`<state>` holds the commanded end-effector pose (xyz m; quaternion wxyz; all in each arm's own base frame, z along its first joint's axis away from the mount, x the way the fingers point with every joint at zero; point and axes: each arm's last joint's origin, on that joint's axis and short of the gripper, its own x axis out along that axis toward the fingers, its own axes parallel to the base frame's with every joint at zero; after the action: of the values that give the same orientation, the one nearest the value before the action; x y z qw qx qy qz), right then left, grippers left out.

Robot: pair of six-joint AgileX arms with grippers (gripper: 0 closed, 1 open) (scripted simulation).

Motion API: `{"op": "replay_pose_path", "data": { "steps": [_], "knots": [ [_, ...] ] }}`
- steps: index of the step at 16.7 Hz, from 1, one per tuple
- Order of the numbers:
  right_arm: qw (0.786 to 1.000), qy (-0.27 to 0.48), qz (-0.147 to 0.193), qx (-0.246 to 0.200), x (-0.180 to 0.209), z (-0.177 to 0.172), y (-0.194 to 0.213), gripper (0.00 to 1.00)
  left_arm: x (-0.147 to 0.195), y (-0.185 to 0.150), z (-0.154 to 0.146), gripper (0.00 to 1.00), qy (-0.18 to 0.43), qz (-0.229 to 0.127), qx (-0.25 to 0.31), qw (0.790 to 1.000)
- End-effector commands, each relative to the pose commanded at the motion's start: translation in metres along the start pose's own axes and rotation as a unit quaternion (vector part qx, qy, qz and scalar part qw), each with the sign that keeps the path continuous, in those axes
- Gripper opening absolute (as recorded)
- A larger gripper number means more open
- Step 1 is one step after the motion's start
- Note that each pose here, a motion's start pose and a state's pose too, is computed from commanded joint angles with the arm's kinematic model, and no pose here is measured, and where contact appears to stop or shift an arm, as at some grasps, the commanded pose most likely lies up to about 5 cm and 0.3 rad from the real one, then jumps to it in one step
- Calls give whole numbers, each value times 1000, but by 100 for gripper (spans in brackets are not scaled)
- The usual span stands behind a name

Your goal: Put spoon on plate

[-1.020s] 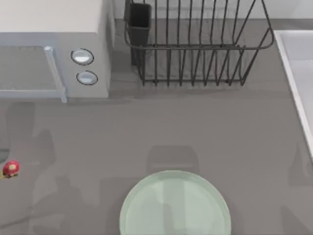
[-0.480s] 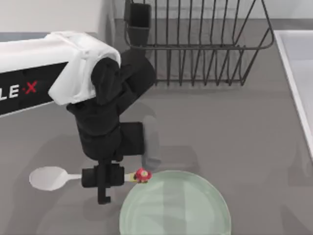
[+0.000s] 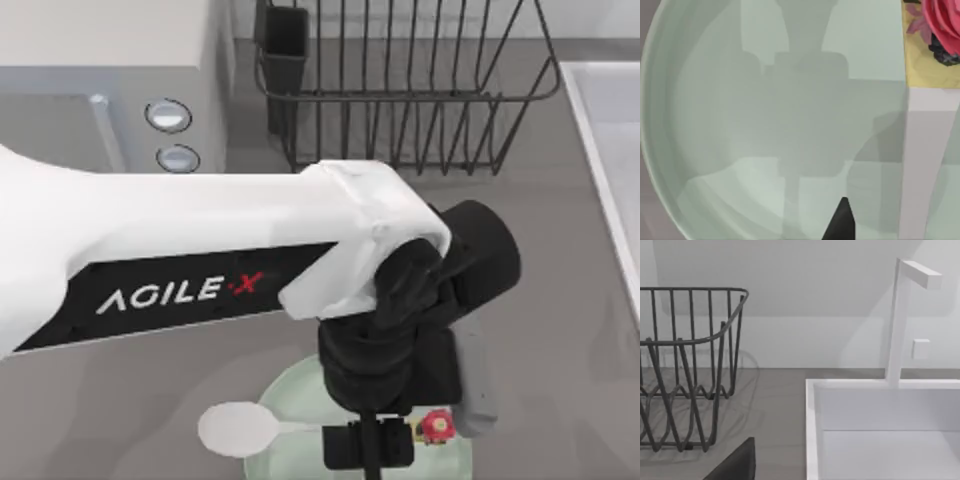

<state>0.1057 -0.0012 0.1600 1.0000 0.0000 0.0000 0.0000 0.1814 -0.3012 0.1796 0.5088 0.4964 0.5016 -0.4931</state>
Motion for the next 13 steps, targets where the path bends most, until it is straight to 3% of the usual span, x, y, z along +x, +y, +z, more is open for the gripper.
{"op": "replay_pose_path", "data": {
  "steps": [7,13],
  "knots": [
    [1000,0,0,0,0,0,0,100,-1,1,0,0,-5,5,-1,1000],
    [1000,0,0,0,0,0,0,100,-9,5,18,0,-51,51,-1,997]
  ]
}}
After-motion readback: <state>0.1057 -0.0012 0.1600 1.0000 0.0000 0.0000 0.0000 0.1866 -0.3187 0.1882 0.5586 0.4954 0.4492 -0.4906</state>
